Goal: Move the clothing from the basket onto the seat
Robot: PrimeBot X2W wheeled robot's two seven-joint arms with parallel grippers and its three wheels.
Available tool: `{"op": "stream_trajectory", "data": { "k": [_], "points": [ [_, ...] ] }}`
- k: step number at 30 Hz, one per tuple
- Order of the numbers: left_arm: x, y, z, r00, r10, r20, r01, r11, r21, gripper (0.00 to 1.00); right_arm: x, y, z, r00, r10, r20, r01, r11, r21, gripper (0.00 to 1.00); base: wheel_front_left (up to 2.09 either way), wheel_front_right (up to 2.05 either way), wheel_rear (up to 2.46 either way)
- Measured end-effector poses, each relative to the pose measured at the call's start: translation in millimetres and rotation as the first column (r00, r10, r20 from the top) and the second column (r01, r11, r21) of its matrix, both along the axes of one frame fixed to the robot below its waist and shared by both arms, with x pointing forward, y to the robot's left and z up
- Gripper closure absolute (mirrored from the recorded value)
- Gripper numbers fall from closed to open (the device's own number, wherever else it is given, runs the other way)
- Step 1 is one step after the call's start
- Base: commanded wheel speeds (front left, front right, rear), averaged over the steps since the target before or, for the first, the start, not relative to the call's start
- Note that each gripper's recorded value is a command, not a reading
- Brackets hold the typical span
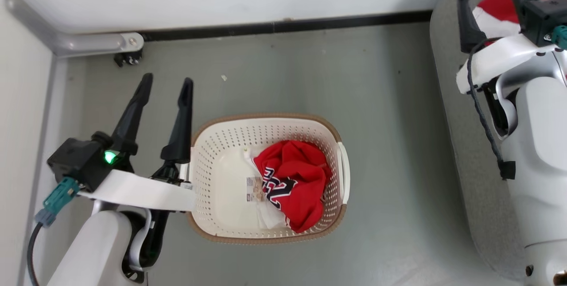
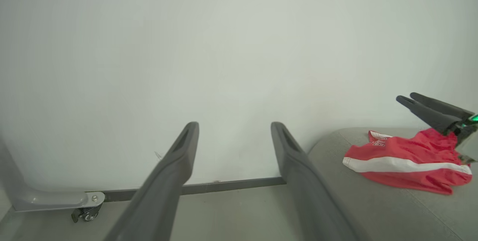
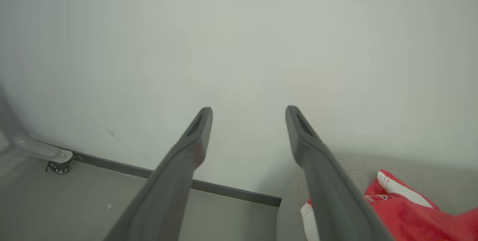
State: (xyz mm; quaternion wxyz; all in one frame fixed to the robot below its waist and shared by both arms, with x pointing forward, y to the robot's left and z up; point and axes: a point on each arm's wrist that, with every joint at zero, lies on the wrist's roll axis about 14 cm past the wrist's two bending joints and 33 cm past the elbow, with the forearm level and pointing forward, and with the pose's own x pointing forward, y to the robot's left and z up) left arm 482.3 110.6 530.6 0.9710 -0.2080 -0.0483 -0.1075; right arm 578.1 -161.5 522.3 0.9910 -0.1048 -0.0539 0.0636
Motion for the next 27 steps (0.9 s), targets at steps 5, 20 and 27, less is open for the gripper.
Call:
{"op": "stream_trajectory", "data": {
  "k": [5, 20, 27],
  "points": [
    [-12.5, 20.1, 6.0, 0.997, 0.068, 0.026, -0.068, 0.998, 0.003, 0.0, -12.0, 22.0, 39.2, 0.992, 0.061, 0.109, -0.065, 0.997, 0.033, 0.0, 0.0, 0.0, 0.0],
    [-55.0, 60.4, 2.6, 0.982, 0.187, -0.013, -0.187, 0.982, 0.0, 0.0, -71.8, 38.1, 43.3, 0.986, 0.108, 0.125, -0.121, 0.988, 0.098, 0.0, 0.0, 0.0, 0.0],
    [-73.6, 75.4, 5.3, 0.976, 0.219, 0.001, -0.219, 0.975, 0.036, 0.0, -95.6, 32.6, 45.9, 0.986, 0.092, 0.136, -0.108, 0.987, 0.115, 0.0, 0.0, 0.0, 0.0]
  ]
}}
